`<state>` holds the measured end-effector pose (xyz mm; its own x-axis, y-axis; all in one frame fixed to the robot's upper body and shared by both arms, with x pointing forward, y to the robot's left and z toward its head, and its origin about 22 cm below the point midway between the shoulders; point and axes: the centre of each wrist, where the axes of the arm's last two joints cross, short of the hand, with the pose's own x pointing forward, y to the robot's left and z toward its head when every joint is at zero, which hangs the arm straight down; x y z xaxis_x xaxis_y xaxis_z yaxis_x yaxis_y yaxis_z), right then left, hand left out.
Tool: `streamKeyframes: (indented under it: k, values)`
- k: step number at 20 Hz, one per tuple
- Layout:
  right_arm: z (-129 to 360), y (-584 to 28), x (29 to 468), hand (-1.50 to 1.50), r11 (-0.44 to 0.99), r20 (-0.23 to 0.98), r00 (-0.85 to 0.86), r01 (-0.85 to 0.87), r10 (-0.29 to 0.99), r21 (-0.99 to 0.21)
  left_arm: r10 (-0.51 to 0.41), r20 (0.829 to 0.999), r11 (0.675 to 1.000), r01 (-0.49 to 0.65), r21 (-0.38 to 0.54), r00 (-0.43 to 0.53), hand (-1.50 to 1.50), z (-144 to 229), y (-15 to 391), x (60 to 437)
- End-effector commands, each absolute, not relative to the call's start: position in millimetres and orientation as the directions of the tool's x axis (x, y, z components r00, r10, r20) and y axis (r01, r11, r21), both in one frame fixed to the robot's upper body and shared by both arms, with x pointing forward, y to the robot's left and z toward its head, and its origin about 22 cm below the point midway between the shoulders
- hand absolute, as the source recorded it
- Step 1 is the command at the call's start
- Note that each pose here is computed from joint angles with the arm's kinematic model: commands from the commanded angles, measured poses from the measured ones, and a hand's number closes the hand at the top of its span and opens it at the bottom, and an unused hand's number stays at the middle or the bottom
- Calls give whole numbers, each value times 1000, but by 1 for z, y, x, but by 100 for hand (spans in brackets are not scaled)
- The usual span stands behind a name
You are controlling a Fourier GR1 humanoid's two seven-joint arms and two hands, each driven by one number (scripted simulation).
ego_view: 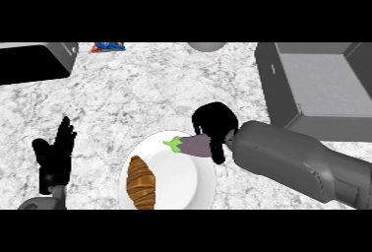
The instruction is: Pick the eggplant from the plate and place it in the cardboard box
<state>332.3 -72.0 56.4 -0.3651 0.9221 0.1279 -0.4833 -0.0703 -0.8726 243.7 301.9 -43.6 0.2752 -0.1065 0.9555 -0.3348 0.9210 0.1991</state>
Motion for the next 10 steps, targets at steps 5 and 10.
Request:
streamKeyframes:
  k: [5, 10]
  values:
    - [107, -160, 315, 150, 102, 209, -494, -234, 844, -967, -98, 953, 900, -383, 208, 287, 0, -47, 322, 229]
    - [159, -210, 296, 150, 248, 270, -490, -110, 829, -962, -91, 959, 897, -397, 196, 268, 0, -44, 326, 224]
